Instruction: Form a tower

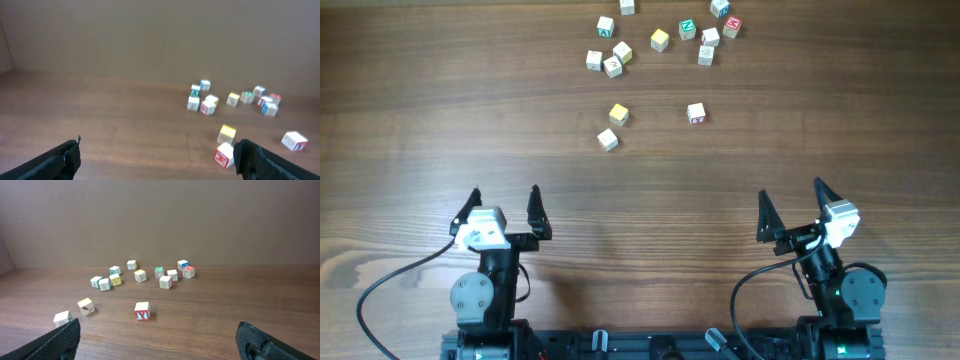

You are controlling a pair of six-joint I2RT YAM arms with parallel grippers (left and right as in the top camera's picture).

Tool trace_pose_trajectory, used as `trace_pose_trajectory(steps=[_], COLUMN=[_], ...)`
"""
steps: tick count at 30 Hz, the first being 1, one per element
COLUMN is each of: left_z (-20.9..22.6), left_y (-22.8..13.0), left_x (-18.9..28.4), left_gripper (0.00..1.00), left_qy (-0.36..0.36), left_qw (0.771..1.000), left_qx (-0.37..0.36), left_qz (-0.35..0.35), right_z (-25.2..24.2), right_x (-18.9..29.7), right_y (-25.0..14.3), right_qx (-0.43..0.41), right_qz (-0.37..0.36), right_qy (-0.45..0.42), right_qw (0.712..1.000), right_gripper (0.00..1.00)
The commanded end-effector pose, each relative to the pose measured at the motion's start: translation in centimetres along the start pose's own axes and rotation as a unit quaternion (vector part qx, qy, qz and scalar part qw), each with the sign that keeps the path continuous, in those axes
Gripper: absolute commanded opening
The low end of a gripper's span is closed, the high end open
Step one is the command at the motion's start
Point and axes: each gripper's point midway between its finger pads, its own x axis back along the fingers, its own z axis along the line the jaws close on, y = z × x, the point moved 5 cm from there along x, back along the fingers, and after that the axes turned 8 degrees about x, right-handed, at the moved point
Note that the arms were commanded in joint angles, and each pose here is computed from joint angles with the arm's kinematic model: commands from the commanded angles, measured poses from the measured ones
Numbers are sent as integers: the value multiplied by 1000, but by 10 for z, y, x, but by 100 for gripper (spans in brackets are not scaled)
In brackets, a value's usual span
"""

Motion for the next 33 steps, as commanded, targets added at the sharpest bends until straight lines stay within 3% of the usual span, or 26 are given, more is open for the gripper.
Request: trace_pose_trajectory(steps=[1,6,8,15,26,29,33], left_z=[3,-25,-30,-54,-90,-101,-120], left_y=[-3,6,18,110,231,250,249], left_x=[0,4,8,17,-69,-99,-140], left_gripper=[100,100,100,100,100,100,100], left_qy=[10,-92,-102,-100,-80,-76,-85], left_qw=[1000,996,995,995,981,972,959], left_qx=[-7,-8,-9,-11,32,44,42], left_qz=[2,3,2,7,173,217,267], right_z=[-2,-2,-2,-2,-2,-2,-2], right_x=[1,1,1,1,1,1,1], right_y=[2,2,2,2,2,2,2], right_qx=[-5,-5,-5,-5,-5,-5,-5], right_qz=[-6,-6,-6,-6,-6,-6,-6], right_qy=[-9,-9,-9,-9,-9,-9,-9], right_qw=[1000,1000,1000,1000,1000,1000,1000], right_gripper=[100,100,100,100,100,100,100])
